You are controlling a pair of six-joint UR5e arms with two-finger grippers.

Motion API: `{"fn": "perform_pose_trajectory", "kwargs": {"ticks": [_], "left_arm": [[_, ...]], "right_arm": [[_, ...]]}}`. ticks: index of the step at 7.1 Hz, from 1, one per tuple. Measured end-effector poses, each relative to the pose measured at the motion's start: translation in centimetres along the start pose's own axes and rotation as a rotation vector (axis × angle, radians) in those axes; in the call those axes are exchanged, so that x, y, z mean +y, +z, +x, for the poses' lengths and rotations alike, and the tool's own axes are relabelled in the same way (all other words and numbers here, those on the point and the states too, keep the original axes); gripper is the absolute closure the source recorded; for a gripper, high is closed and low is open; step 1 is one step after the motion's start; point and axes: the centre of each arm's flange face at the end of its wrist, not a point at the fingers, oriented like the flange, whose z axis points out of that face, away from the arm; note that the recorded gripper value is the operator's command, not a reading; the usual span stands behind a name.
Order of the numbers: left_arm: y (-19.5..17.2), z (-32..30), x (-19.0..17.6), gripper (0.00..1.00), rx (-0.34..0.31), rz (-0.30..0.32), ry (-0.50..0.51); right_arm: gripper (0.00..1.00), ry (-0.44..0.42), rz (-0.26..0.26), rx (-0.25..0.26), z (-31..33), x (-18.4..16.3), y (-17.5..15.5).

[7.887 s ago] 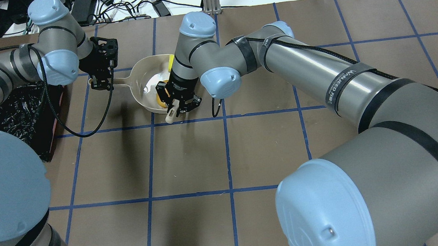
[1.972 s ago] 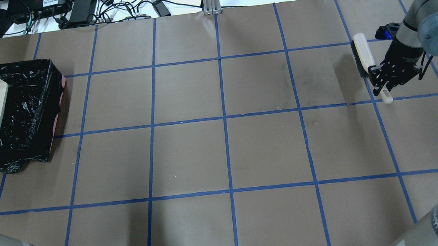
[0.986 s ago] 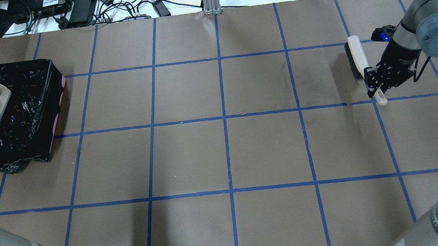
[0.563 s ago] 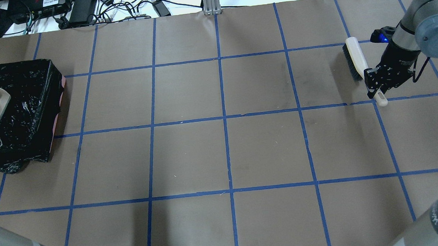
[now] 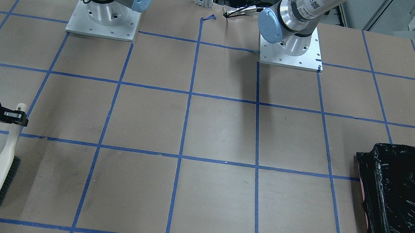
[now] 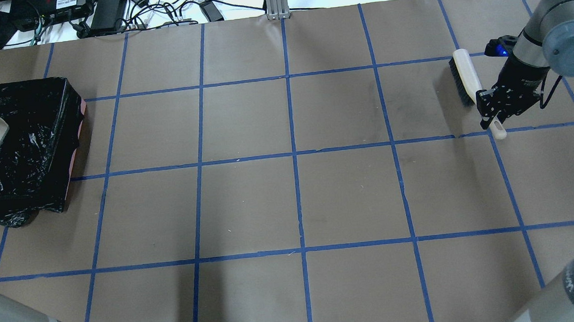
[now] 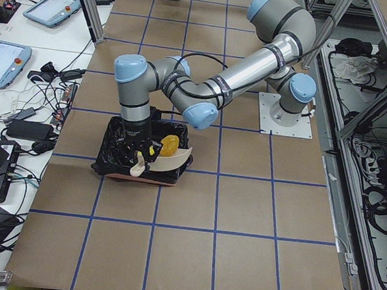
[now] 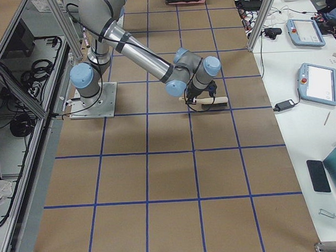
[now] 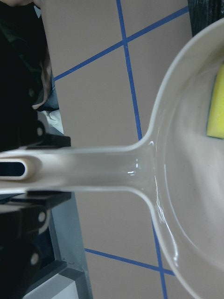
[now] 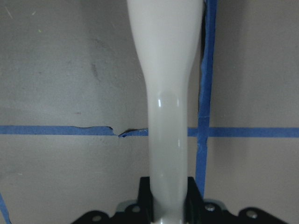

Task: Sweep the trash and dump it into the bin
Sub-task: 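Tilt the dustpan over the black bin with the left gripper to dump the trash, then lower the brush to the table and open the right gripper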

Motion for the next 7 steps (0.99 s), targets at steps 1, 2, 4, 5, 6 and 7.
{"fn": "perform_pose_trajectory", "kwargs": {"ticks": [1, 2, 4, 5, 6, 7], "left_arm": [[-0.3, -0.5, -0.4, 1.0, 0.004, -0.023, -0.005], [-0.4, -0.7, -0.9, 1.0, 0.007, -0.033, -0.002], [-0.8, -0.7, -1.9, 1.0, 0.009, -0.043, 0.019], [-1.5, -0.9, -2.2, 1.0, 0.005, -0.071, 0.035], [-2.6, -1.3, -2.7, 1.0, 0.006, -0.108, 0.053], [-3.5, -1.4, -3.0, 1.0, 0.012, -0.135, 0.068]], "right_arm": [[0.0, 0.001, 0.003, 0.002, 0.0, -0.1, 0.0], [0.0, 0.002, 0.008, 0.008, 0.1, -0.1, -0.1], [0.0, 0.033, 0.02, 0.02, -0.1, 0.1, -1.1], [0.0, 0.061, 0.035, 0.027, -0.5, 0.4, -2.1], [0.0, 0.078, 0.06, 0.037, -0.9, 0.9, -3.5], [0.0, 0.084, 0.095, 0.049, -1.2, 1.6, -5.6]]}}
